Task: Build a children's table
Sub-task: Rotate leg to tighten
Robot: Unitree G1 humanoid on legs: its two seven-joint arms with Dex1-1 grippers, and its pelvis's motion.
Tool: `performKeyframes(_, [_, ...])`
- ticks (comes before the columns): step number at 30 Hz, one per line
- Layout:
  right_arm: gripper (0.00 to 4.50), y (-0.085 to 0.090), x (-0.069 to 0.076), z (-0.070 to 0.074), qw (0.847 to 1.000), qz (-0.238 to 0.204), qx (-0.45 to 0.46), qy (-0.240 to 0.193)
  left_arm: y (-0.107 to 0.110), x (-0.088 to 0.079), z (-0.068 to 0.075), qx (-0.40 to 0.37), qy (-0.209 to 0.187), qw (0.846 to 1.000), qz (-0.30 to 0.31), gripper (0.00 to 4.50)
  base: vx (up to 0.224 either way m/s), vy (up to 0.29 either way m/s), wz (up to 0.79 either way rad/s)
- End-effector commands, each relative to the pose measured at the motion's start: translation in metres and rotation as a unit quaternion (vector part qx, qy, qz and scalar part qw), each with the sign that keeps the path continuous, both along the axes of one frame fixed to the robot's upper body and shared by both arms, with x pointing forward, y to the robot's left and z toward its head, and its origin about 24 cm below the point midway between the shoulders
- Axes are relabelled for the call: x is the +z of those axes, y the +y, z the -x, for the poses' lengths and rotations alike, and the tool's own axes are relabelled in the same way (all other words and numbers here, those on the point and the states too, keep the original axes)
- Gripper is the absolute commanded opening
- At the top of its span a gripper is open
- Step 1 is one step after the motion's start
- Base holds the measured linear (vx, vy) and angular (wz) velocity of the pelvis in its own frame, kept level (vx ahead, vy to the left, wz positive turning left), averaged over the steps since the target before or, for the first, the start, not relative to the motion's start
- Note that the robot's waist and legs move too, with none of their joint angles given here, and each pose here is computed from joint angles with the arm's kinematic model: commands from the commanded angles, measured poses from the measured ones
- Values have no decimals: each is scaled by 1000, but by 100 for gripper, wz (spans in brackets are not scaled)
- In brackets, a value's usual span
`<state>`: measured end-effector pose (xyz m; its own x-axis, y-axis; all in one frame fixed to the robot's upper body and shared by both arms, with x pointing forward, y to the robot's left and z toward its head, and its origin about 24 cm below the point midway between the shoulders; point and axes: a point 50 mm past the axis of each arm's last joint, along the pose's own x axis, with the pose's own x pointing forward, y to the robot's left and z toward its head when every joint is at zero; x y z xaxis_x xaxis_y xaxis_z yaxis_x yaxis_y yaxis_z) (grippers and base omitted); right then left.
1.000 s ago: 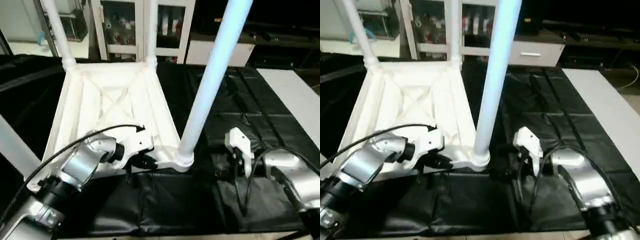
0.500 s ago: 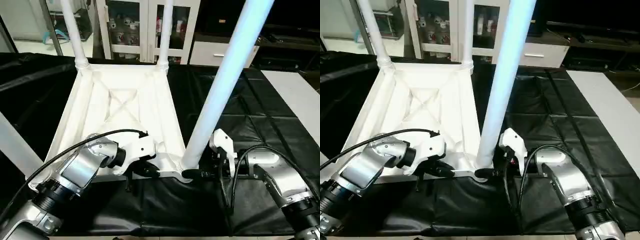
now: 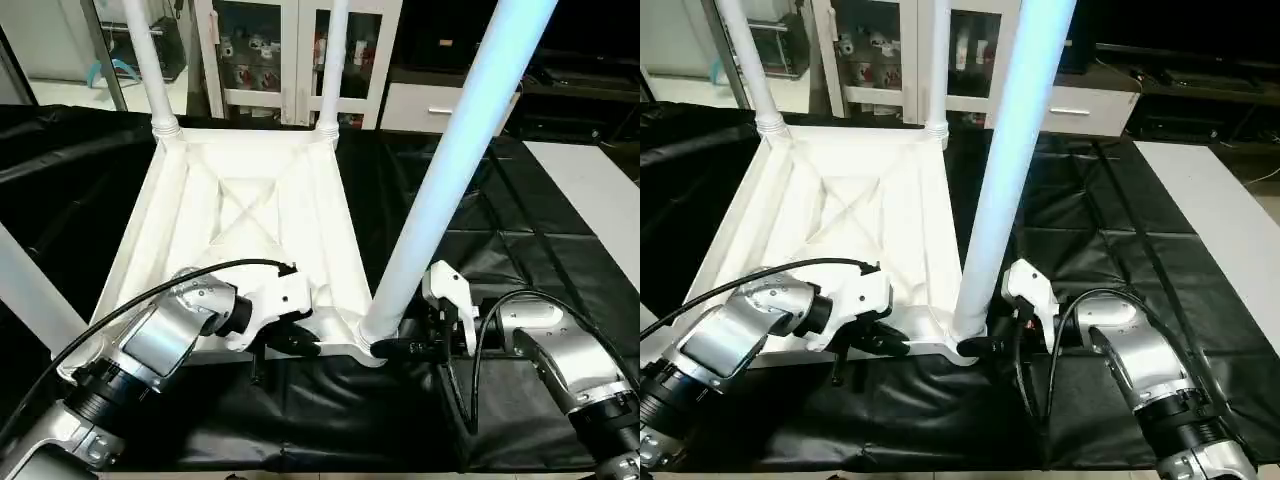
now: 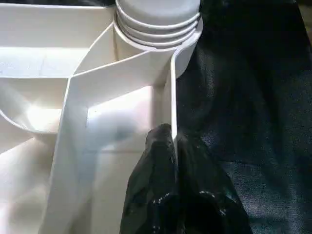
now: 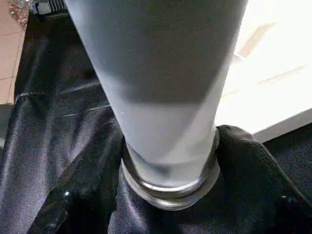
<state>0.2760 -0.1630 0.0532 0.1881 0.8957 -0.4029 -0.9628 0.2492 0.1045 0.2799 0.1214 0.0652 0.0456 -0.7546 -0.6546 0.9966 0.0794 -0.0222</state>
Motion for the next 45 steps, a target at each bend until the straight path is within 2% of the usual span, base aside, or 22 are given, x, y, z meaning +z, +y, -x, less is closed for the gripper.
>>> performKeyframes(1, [264, -1, -1, -1, 1000, 13, 12, 4, -5, -4, 5, -27, 18, 999, -7, 0, 0, 0, 0])
performKeyframes(4, [264, 2, -2, -1, 1000, 5, 10, 7, -5, -3, 3, -24, 16, 1000, -5, 0, 0, 0, 0])
performKeyframes(6, [264, 9, -4, -9, 998, -25, -51, -2, -11, -2, -3, 12, 1, 1000, 14, 0, 0, 0, 0])
performKeyframes(8, [264, 11, -5, -12, 997, -30, -72, -4, -12, -2, -5, 23, -2, 1000, 18, 0, 0, 0, 0])
performKeyframes(10, [263, 21, -26, -24, 979, -31, -201, 7, -23, -7, -20, 111, -20, 993, 33, 0, 0, 0, 0])
performKeyframes(13, [263, 25, -30, -25, 974, -32, -223, 12, -26, -9, -23, 131, -18, 991, 36, 0, -37, 6, -4])
performKeyframes(15, [263, 43, -40, -34, 953, -25, -301, 14, -35, -14, -33, 187, -28, 982, 32, 0, 0, 0, 0])
performKeyframes(16, [263, 43, -40, -34, 953, -25, -301, 14, -35, -14, -33, 187, -28, 982, 32, 0, 0, 0, 0])
performKeyframes(17, [262, 53, -42, -42, 938, -18, -347, 10, -39, -15, -41, 219, -45, 974, 23, 0, 0, 0, 0])
performKeyframes(18, [262, 54, -42, -43, 937, -18, -349, 10, -39, -15, -41, 221, -45, 974, 23, 0, 0, 0, 0])
performKeyframes(19, [262, 59, -43, -49, 920, -1, -391, 7, -42, -16, -46, 236, -57, 970, 16, 0, 0, 0, 0])
performKeyframes(20, [262, 65, -44, -59, 891, 33, -453, 0, -46, -17, -52, 254, -74, 964, 6, 0, -52, 21, -5])
performKeyframes(22, [262, 68, -41, -65, 861, 32, -508, -2, -49, -18, -54, 261, -81, 962, 2, 0, -63, 23, -7])
performKeyframes(25, [262, 79, -36, -69, 851, 27, -524, -5, -52, -18, -56, 265, -86, 960, 0, 0, -78, -21, 5])
performKeyframes(30, [262, 95, -23, -74, 866, -42, -498, -9, -50, -20, -55, 259, -84, 962, -2, 0, 80, -69, -21])
performKeyframes(31, [262, 96, -21, -73, 877, -52, -477, -16, -49, -20, -54, 254, -83, 964, -1, 0, 0, 0, 0])
performKeyframes(32, [297, 95, -19, -73, 882, -54, -467, -25, -48, -20, -54, 250, -83, 965, -1, 0, 0, 0, 0])
performKeyframes(38, [367, 60, -10, -65, 913, -74, -398, -55, -41, -19, -44, 189, -61, 980, 11, 0, 0, 0, 0])
performKeyframes(42, [393, 36, -3, -47, 959, -70, -270, -51, -35, -18, -30, 116, -32, 993, 17, 0, 0, 0, 0])
performKeyframes(43, [393, 32, -2, -43, 965, -64, -250, -53, -34, -17, -28, 98, -31, 995, 18, 0, 0, 0, 0])
performKeyframes(44, [393, 17, 1, -32, 979, -48, -191, -54, -28, -14, -17, 35, -21, 999, 18, 0, 0, 0, 0])
performKeyframes(45, [393, 14, 2, -29, 981, -45, -179, -54, -26, -14, -14, 23, -11, 1000, 16, 0, 0, 0, 0])
